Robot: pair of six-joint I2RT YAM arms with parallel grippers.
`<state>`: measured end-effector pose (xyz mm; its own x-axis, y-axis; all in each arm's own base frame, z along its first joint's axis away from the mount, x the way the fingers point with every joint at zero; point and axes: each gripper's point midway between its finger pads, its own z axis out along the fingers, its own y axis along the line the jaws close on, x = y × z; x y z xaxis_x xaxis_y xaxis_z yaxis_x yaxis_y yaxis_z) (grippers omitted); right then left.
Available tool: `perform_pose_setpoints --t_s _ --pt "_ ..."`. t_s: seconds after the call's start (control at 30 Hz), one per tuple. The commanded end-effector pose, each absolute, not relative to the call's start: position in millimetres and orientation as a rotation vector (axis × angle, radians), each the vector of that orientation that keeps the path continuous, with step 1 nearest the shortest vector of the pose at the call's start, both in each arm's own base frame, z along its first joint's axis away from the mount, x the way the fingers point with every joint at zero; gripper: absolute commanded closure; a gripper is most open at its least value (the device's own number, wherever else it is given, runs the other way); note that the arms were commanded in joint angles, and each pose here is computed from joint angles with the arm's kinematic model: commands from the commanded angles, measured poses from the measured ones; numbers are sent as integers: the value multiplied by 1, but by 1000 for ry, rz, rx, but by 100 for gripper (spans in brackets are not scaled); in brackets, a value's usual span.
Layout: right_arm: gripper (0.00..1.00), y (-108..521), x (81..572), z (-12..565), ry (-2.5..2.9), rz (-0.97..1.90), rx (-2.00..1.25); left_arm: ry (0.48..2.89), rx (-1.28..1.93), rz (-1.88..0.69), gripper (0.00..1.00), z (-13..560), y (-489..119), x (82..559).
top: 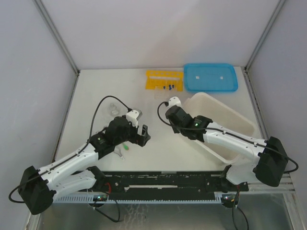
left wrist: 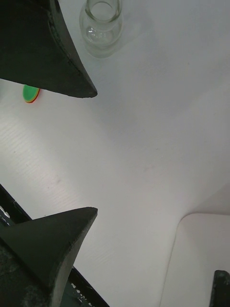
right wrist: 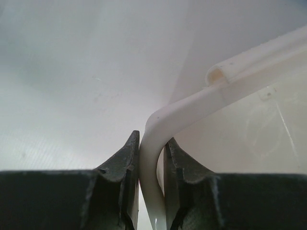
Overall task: Organize the chemistry lab equipment
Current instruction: Move the storage box to the center of the board.
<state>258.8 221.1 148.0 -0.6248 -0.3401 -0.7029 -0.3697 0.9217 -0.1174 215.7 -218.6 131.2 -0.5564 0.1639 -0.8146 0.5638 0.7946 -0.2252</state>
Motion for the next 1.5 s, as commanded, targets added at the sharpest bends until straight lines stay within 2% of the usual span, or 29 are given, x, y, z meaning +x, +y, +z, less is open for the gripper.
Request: perform_pose_setpoints --t_s 0.0,0.2,0.43,0.63,0.73,0.83,1.0,1.13,1.23,1.37,1.47 --pt "99 241 259 161 2185 91 -557 2067 448 -565 0 160 -212 226" --pt "99 269 239 182 2077 215 -696 2090 397 -513 0 154 -198 224" --pt "96 286 197 239 1912 456 -767 2106 391 -510 0 150 -201 227" --pt "84 285 184 240 1939 506 -812 2108 395 -517 0 154 -207 231" --pt "67 292 175 227 1969 512 -867 2103 386 -515 0 157 -206 232" --pt "58 297 165 226 1965 529 -903 2099 370 -493 0 161 -202 233" --pt "55 290 153 245 1929 543 -857 2095 360 -468 0 166 -198 236" --pt "54 245 176 272 1914 417 -588 2098 362 -468 0 169 -202 239" --pt "54 180 204 284 1985 340 -216 2099 347 -448 0 171 -201 243" --pt "54 77 235 267 2053 203 247 2059 324 -419 0 186 -198 252" --pt "54 35 240 249 2097 183 409 2020 335 -424 0 206 -201 258"
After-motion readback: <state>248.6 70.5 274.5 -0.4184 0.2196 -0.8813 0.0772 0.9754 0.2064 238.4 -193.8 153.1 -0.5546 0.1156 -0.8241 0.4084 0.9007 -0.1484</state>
